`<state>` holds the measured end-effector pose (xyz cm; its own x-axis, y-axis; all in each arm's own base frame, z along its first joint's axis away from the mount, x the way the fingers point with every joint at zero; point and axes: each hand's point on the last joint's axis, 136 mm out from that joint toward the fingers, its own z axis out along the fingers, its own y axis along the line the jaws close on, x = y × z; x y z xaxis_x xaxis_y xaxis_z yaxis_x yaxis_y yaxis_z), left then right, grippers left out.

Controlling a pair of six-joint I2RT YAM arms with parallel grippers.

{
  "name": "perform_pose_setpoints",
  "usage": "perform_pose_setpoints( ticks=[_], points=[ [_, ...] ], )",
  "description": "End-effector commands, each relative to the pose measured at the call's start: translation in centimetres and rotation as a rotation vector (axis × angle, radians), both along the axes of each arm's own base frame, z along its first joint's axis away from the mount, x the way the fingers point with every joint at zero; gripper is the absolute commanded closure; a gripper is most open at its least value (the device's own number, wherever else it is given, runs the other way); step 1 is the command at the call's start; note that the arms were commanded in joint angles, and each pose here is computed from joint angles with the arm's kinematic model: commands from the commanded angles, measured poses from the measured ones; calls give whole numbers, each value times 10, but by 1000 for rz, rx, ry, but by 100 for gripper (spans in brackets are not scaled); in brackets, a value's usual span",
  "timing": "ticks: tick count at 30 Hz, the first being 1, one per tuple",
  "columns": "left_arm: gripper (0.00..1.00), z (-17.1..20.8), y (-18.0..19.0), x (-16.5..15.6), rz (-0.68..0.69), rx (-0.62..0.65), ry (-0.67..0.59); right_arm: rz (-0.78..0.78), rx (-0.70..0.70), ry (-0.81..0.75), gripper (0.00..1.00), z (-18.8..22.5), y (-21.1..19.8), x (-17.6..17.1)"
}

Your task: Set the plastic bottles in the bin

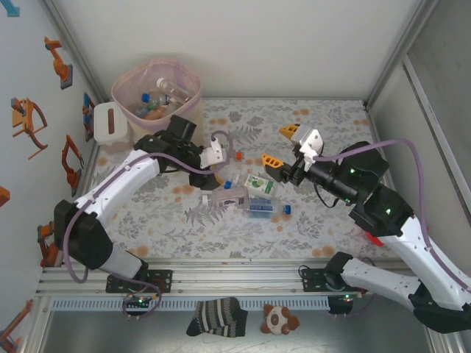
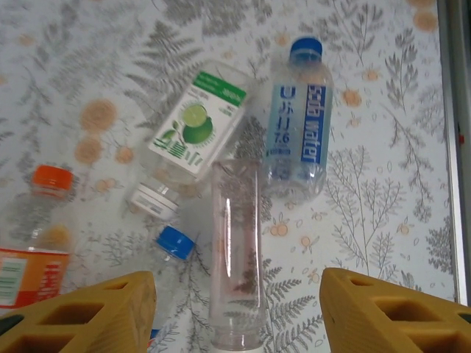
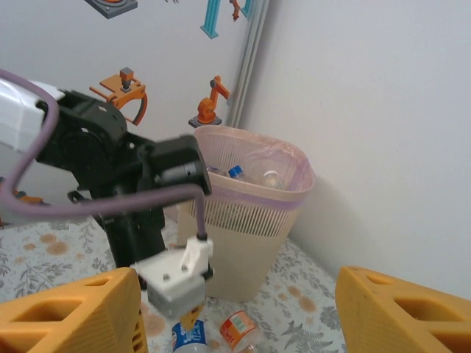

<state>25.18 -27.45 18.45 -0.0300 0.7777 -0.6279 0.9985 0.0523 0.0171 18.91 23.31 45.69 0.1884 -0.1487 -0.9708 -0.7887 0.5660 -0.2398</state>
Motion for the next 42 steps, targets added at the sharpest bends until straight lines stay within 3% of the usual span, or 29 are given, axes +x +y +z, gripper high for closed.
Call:
perform_pose_setpoints(
  ticks=[1,14,30,42],
  points=[
    [42,-26,7,-5,-23,105,21,-18,27,-37,30,18,-6,-2],
    [43,-79,-10,3,-14,226,98,-17,28,-28,30,17,-7,-2],
    [37,-127,-18,-2,-12,341,147,-1,31,-5,31,15,1,1],
    [55,-136,-17,-5,-24,364,182,5,27,-2,31,9,7,5]
  ],
)
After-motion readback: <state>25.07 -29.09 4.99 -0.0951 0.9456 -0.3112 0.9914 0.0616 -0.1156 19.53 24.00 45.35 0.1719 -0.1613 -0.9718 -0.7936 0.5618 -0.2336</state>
